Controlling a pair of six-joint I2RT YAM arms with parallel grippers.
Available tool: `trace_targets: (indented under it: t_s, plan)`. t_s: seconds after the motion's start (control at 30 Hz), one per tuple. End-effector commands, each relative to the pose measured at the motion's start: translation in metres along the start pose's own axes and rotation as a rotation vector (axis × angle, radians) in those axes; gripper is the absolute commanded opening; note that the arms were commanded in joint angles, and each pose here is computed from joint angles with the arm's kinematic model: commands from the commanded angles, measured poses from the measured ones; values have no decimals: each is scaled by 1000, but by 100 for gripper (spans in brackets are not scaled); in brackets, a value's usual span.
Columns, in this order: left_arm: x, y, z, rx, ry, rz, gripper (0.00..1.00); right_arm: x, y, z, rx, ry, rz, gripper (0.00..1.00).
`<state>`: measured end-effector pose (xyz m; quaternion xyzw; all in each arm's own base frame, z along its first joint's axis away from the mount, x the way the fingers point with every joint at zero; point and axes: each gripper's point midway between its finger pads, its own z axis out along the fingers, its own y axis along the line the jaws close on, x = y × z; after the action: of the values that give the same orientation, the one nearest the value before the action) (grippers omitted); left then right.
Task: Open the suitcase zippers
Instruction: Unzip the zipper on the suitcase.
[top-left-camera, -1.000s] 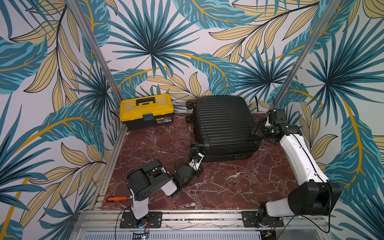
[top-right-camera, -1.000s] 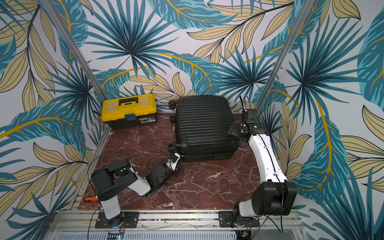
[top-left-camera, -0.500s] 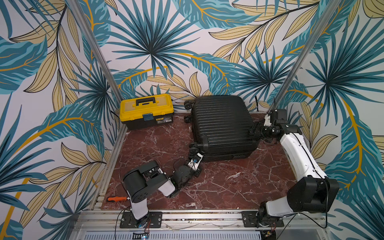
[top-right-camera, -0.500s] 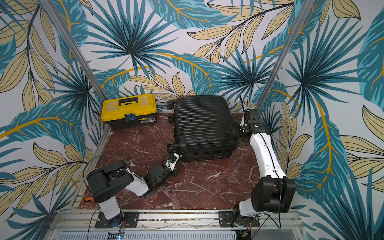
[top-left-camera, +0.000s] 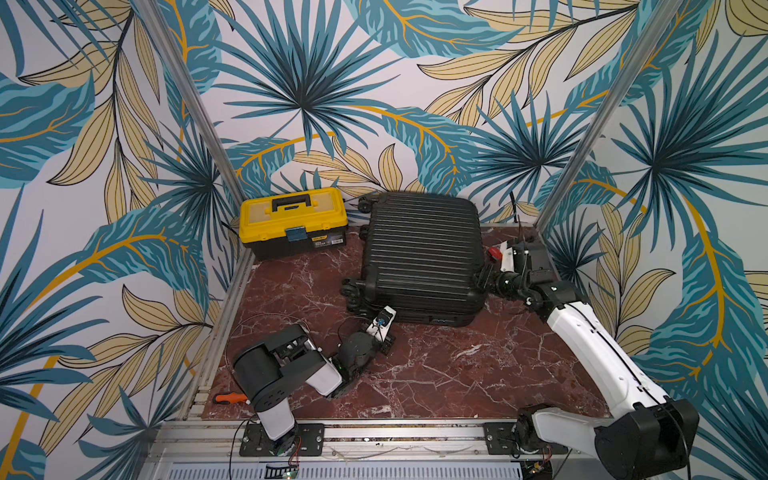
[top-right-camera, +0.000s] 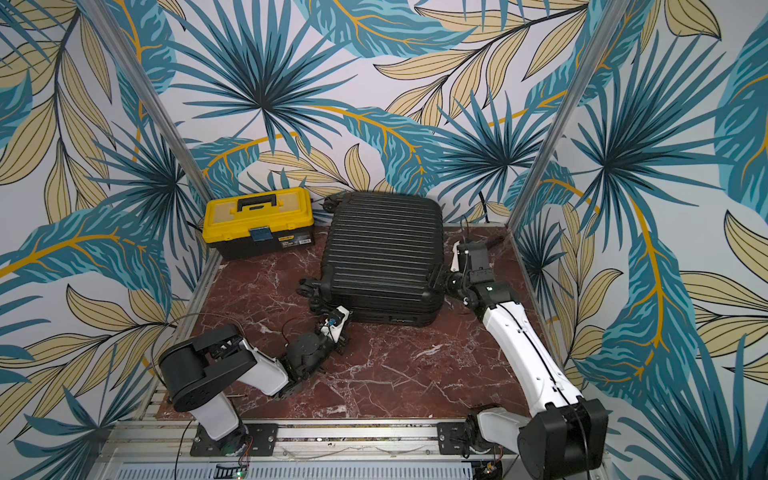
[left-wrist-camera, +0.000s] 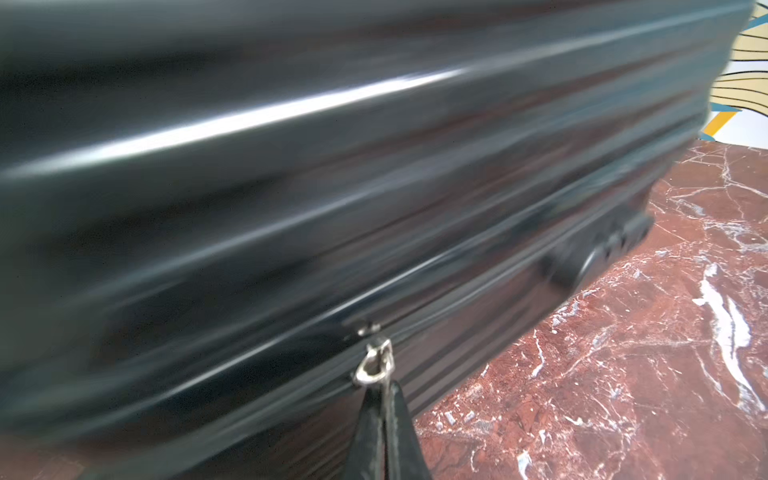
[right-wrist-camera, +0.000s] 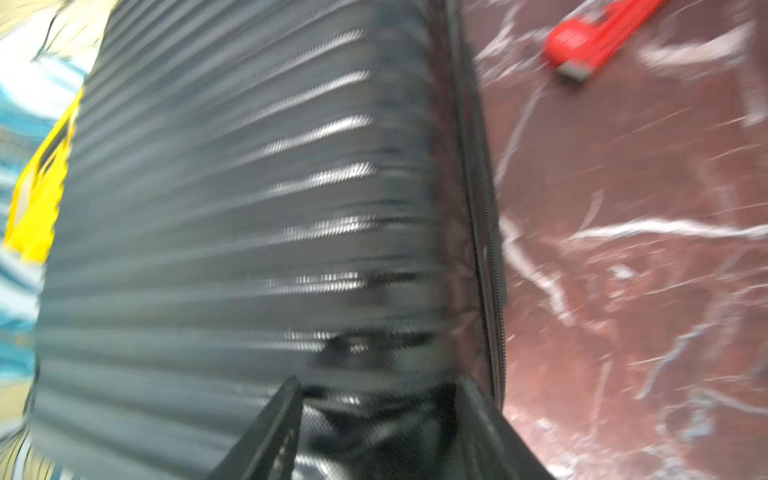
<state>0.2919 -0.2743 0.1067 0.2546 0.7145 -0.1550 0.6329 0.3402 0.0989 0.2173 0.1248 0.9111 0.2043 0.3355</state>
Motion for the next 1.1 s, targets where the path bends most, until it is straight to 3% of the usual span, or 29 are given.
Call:
trace_targets:
  t_s: [0.0, 0.1, 0.17, 0.27, 0.4, 0.57, 0.87, 1.07]
  plan:
    - [-46, -21, -2, 103, -146, -30, 0, 109, 8, 9, -30, 395, 40, 58]
    - [-52, -23, -7, 116, -164, -31, 0, 114, 10, -2, -12, 389, -1, 60]
    - [-53, -24, -12, 126, -168, -33, 0, 103, -1, -17, 55, 328, -45, 69]
    - [-52, -25, -17, 142, -167, -39, 0, 76, -7, -38, 122, 224, -123, 78]
    - [-47, -35, -23, 189, -157, -35, 0, 41, -5, -50, 201, 143, -179, 80]
    - [-39, -42, -31, 210, -138, -33, 0, -32, 13, -62, 291, -16, -253, 84]
    - [-33, -46, -49, 231, -129, -36, 0, -133, 57, 13, 286, -106, -378, 86]
    - [-28, -31, -70, 196, -124, -69, 0, -181, 57, 66, 203, -126, -293, 86]
